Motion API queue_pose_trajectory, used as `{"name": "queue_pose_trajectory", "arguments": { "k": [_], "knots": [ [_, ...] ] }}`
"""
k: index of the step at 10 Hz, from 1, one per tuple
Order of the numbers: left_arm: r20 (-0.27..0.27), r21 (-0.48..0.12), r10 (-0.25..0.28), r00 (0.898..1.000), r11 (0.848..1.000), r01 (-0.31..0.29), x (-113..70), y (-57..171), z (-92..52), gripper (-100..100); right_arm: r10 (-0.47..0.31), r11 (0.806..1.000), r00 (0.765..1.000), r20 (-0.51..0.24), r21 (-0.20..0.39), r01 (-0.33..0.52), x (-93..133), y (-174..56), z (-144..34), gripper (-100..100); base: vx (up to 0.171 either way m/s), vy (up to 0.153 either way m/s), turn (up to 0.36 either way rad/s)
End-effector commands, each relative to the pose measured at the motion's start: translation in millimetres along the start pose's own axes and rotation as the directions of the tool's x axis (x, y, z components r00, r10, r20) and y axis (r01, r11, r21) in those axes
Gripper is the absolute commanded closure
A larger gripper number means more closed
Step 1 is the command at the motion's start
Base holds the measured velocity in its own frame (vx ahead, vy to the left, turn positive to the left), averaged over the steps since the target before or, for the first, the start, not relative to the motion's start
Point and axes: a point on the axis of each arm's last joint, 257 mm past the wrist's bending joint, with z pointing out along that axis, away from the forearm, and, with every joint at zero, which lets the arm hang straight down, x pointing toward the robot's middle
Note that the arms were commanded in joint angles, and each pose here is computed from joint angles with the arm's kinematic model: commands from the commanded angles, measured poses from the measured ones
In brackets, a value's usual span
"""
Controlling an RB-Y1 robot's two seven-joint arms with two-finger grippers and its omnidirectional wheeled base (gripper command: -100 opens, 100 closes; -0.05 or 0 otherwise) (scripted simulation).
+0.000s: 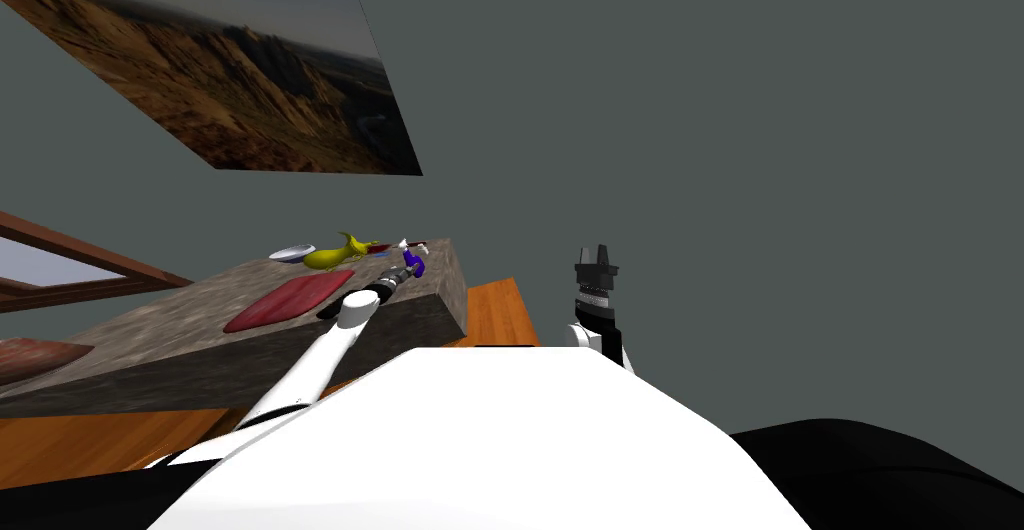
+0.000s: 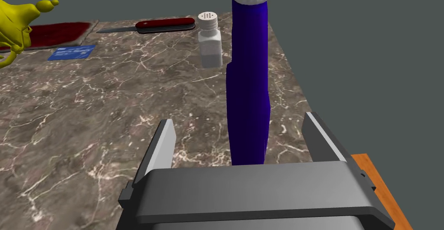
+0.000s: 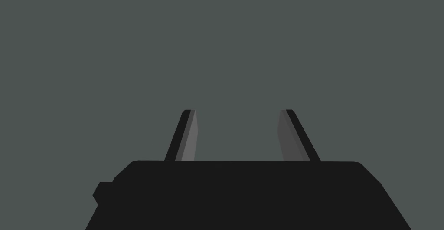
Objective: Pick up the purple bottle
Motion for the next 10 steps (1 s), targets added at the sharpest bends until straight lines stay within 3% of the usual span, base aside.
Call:
{"name": "queue_pose_trajectory", "arguments": {
  "k": [1, 2, 5, 6, 7, 10],
  "knots": [
    [-0.005, -0.001, -0.006, 1.000, 1.000, 0.006, 2.4, 0.9, 4.4, -100, 0.000, 1.000, 1.000, 0.000, 0.000, 0.000, 0.0, 0.0, 0.0, 0, 0.004, 0.014, -0.005],
    [-0.018, -0.008, 0.019, 1.000, 1.000, -0.019, 25.7, -9.5, 14.6, -100, 0.000, 1.000, 1.000, 0.000, 0.000, 0.000, 0.0, 0.0, 0.0, 0, -0.067, -0.036, 0.164],
    [-0.028, -0.004, -0.006, 1.000, 1.000, 0.006, 35.1, -6.2, 30.3, -100, 0.000, 1.000, 1.000, 0.000, 0.000, 0.000, 0.0, 0.0, 0.0, 0, -0.036, -0.043, 0.038],
    [-0.028, -0.007, -0.001, 1.000, 1.000, 0.000, 35.6, -5.6, 27.4, -100, 0.000, 1.000, 1.000, 0.000, 0.000, 0.000, 0.0, 0.0, 0.0, 0, 0.000, -0.005, -0.007],
    [-0.028, -0.006, -0.002, 1.000, 1.000, 0.001, 35.8, -5.6, 27.8, 100, 0.000, 1.000, 1.000, 0.000, 0.000, 0.000, 0.0, 0.0, 0.0, 0, 0.000, 0.000, 0.000],
    [-0.028, -0.008, -0.002, 1.000, 1.000, 0.001, 36.2, -4.9, 27.9, 100, 0.000, 1.000, 1.000, 0.000, 0.000, 0.000, 0.0, 0.0, 0.0, 0, -0.001, -0.003, 0.001]
  ]
}}
